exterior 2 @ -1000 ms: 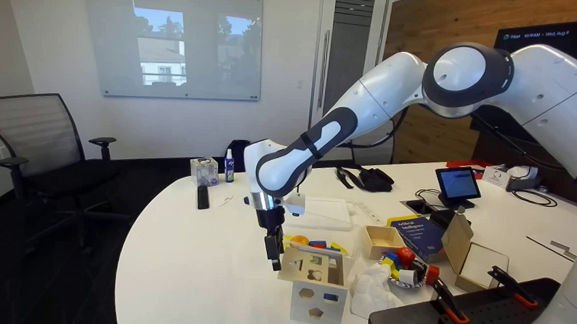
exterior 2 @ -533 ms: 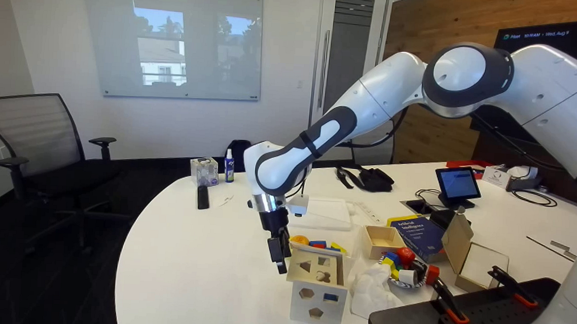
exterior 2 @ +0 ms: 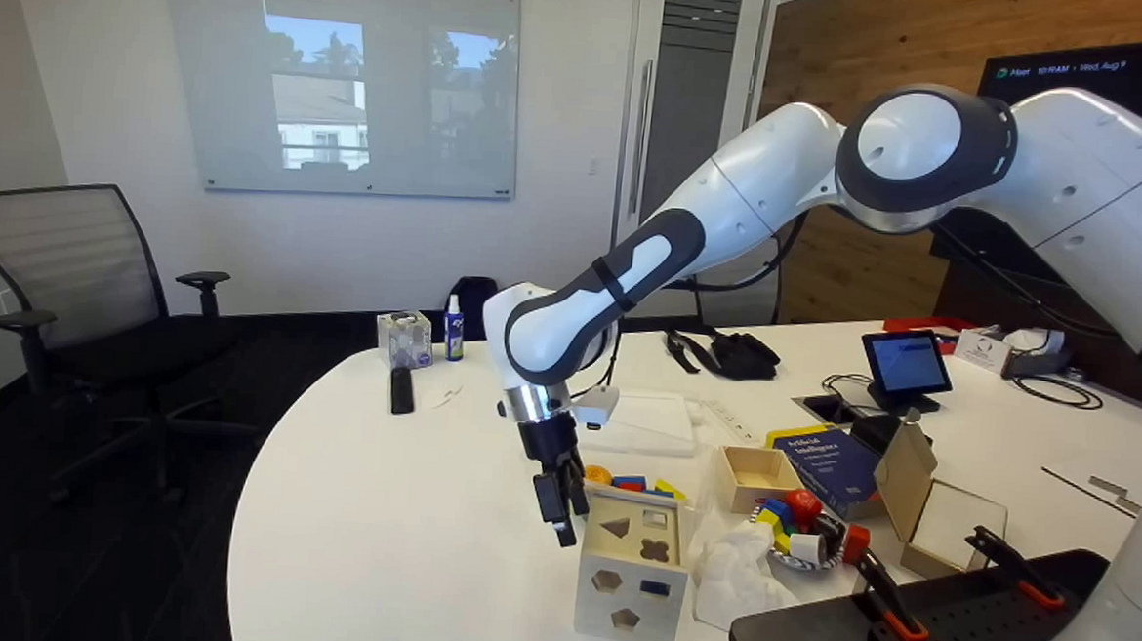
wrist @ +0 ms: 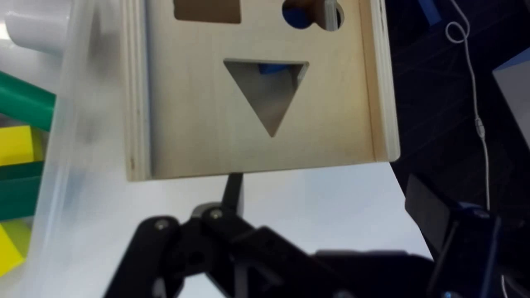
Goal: Close the cube-shaped object
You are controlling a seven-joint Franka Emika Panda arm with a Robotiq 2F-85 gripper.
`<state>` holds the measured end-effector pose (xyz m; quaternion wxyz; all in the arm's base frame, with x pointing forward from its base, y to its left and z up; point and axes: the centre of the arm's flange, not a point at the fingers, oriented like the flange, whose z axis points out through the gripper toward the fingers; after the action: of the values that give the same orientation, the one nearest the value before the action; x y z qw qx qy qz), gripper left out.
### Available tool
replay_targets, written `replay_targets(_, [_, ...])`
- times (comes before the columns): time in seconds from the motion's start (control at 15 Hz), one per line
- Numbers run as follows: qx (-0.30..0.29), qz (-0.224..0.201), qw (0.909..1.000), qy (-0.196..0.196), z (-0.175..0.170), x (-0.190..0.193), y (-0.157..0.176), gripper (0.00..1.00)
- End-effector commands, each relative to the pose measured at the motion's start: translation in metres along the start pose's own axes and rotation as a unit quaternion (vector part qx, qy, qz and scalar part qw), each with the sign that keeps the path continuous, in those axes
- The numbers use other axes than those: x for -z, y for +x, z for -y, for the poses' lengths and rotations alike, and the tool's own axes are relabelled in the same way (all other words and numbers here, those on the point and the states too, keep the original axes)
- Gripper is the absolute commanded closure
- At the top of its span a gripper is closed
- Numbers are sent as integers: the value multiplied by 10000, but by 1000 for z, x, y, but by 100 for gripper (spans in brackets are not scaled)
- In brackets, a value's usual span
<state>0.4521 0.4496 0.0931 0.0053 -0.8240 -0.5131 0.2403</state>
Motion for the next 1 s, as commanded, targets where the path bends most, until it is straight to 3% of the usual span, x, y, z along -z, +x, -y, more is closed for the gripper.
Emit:
replay_targets(0.0, [-337, 108, 9994, 18, -1, 13, -10, 0])
replay_targets(0.2, [-777, -44, 9967, -234, -8, 40, -31, 0])
replay_targets(0.6, [-1590, 41, 9864, -413, -4, 103, -88, 0])
replay_targets(0.93, [-1880, -267, 9798, -628, 12, 118, -112, 0])
